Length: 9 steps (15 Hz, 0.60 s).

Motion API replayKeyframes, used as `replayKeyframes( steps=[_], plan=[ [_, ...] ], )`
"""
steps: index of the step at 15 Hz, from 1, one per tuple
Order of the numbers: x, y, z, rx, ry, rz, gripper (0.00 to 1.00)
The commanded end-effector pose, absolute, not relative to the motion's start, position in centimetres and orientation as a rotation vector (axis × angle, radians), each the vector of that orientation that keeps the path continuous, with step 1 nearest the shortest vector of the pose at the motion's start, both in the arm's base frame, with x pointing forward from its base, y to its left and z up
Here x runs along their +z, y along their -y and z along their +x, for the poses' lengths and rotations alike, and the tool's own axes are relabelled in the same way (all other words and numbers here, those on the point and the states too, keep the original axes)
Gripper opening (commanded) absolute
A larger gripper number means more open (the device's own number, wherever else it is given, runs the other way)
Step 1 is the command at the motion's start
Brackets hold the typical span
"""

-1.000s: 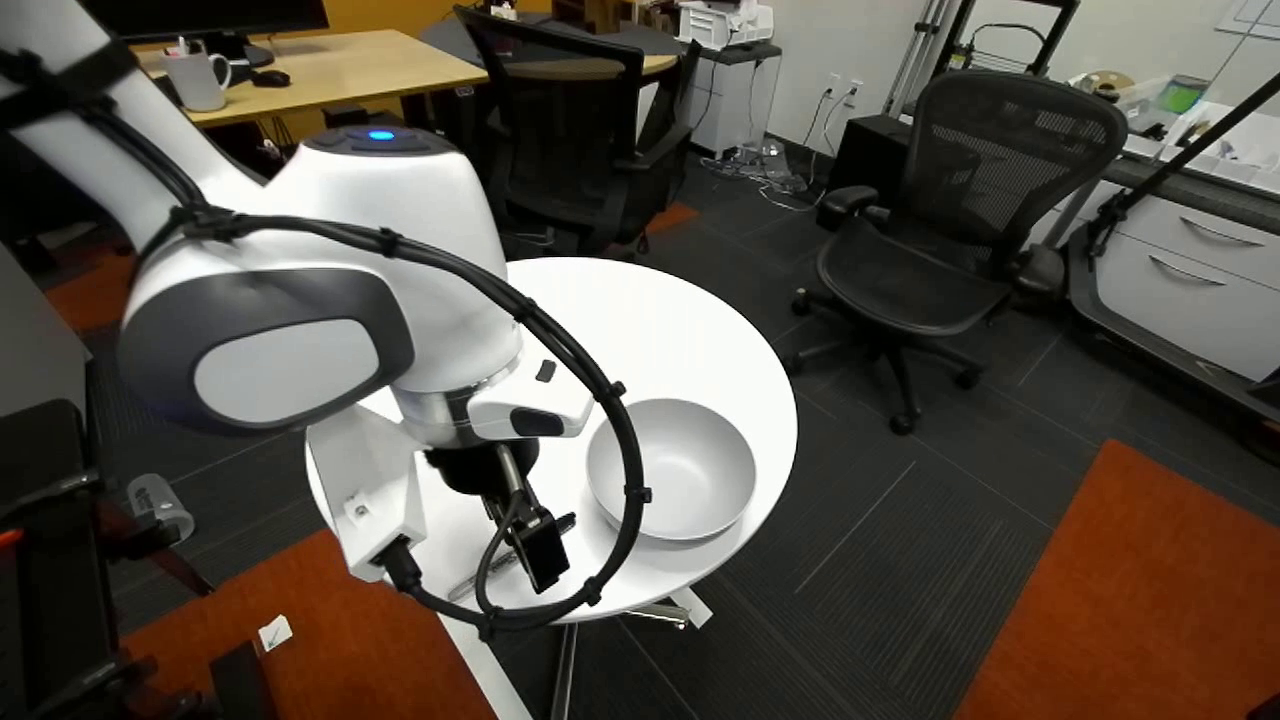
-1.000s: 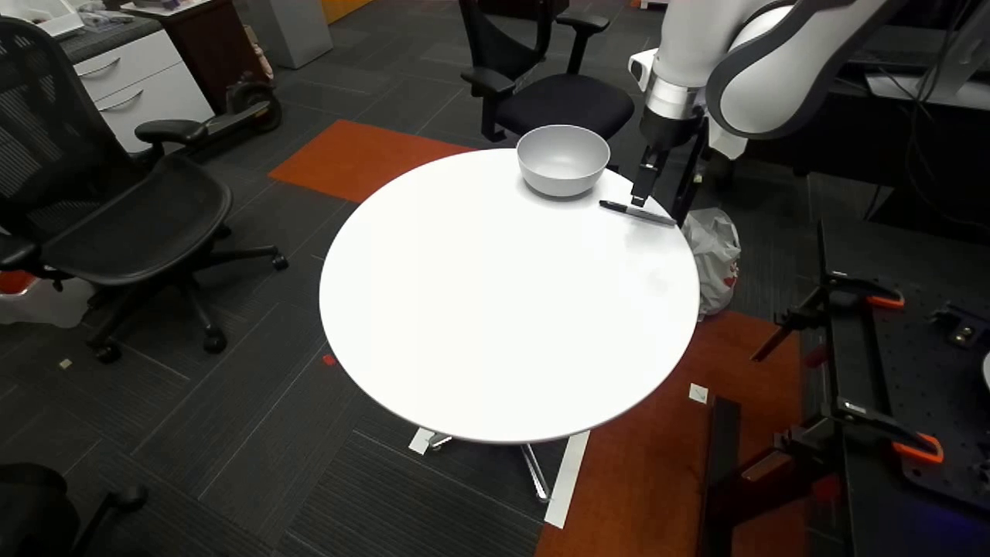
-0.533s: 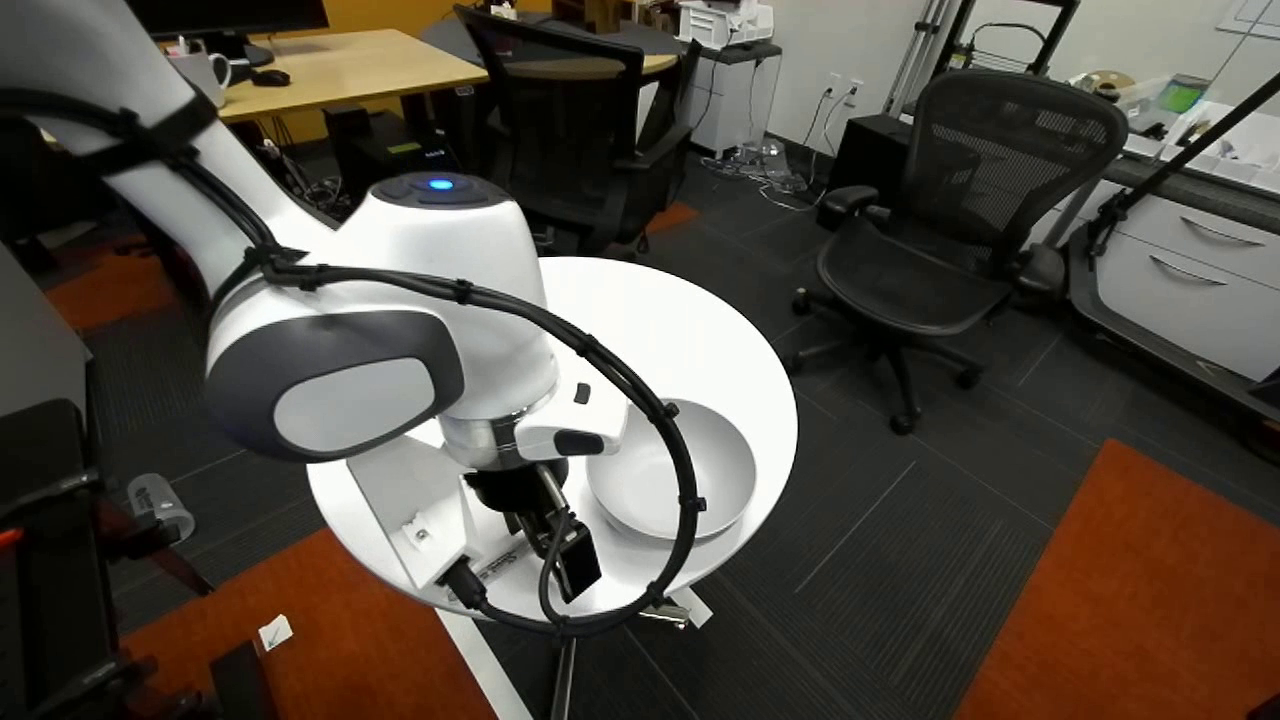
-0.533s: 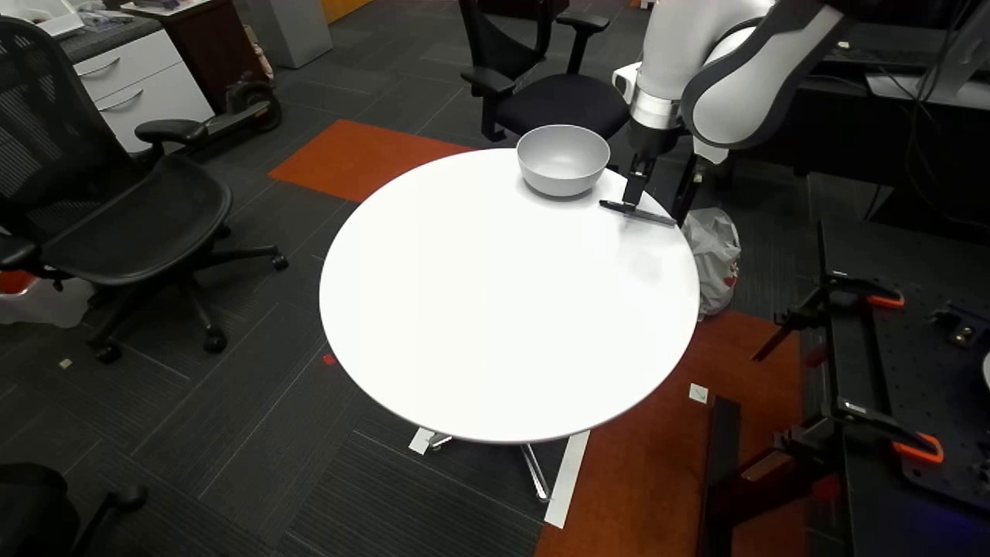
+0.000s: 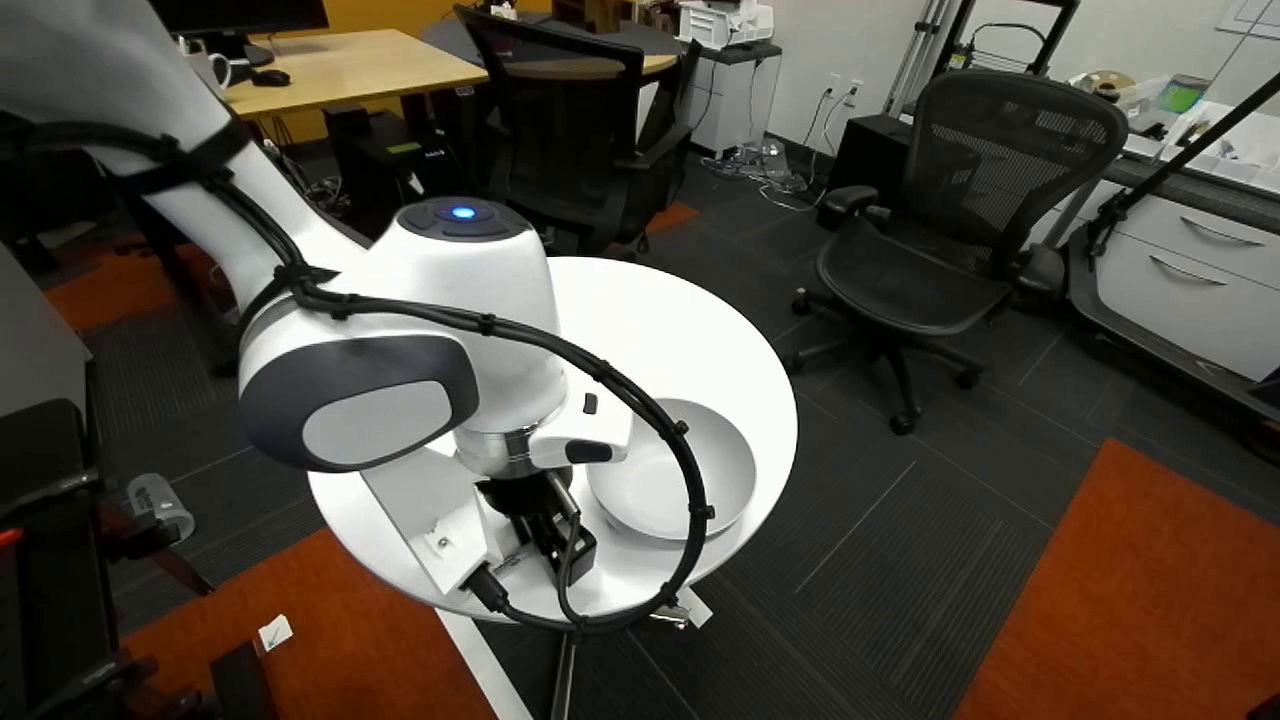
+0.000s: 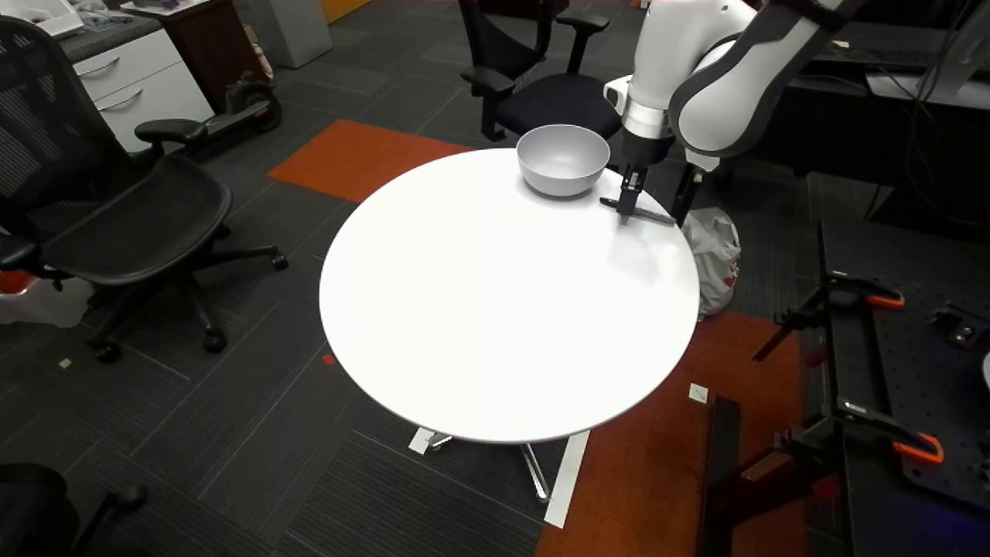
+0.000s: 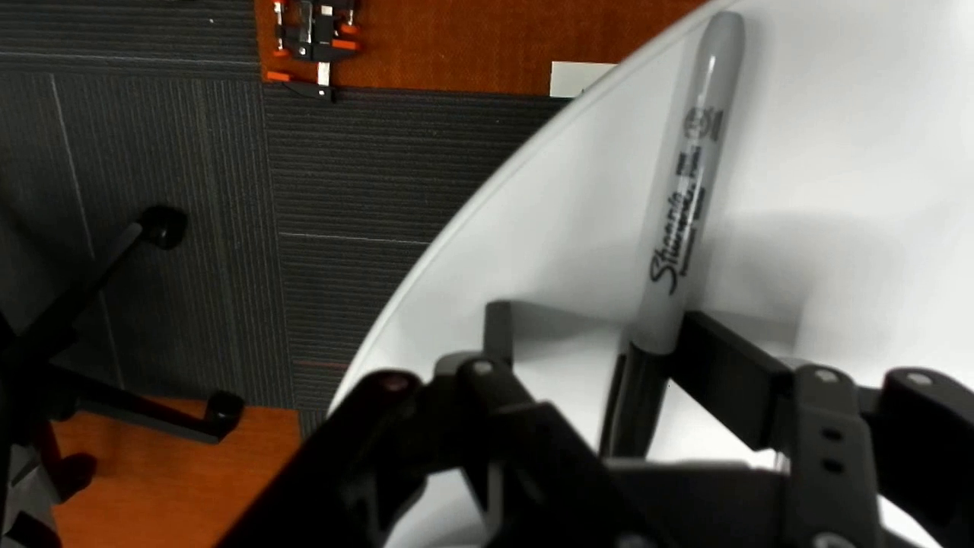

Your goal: Put the pen in the bowl

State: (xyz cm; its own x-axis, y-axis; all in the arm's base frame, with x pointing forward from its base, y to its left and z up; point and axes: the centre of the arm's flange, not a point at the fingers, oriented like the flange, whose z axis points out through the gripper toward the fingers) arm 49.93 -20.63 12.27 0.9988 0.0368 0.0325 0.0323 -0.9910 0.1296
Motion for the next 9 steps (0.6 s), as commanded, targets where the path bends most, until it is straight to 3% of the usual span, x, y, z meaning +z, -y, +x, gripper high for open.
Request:
replayKeyframes(
  steps=[1, 5, 9],
  plan=[
    [12.2, 21.1, 50.3, 0.070, -0.065, 3.021, 0.28],
    [12.7, 21.0, 50.3, 0.068, -0.037, 3.018, 0.00],
    [14.0, 17.5, 50.9, 0.035, -0.102, 3.018, 0.04]
  ],
)
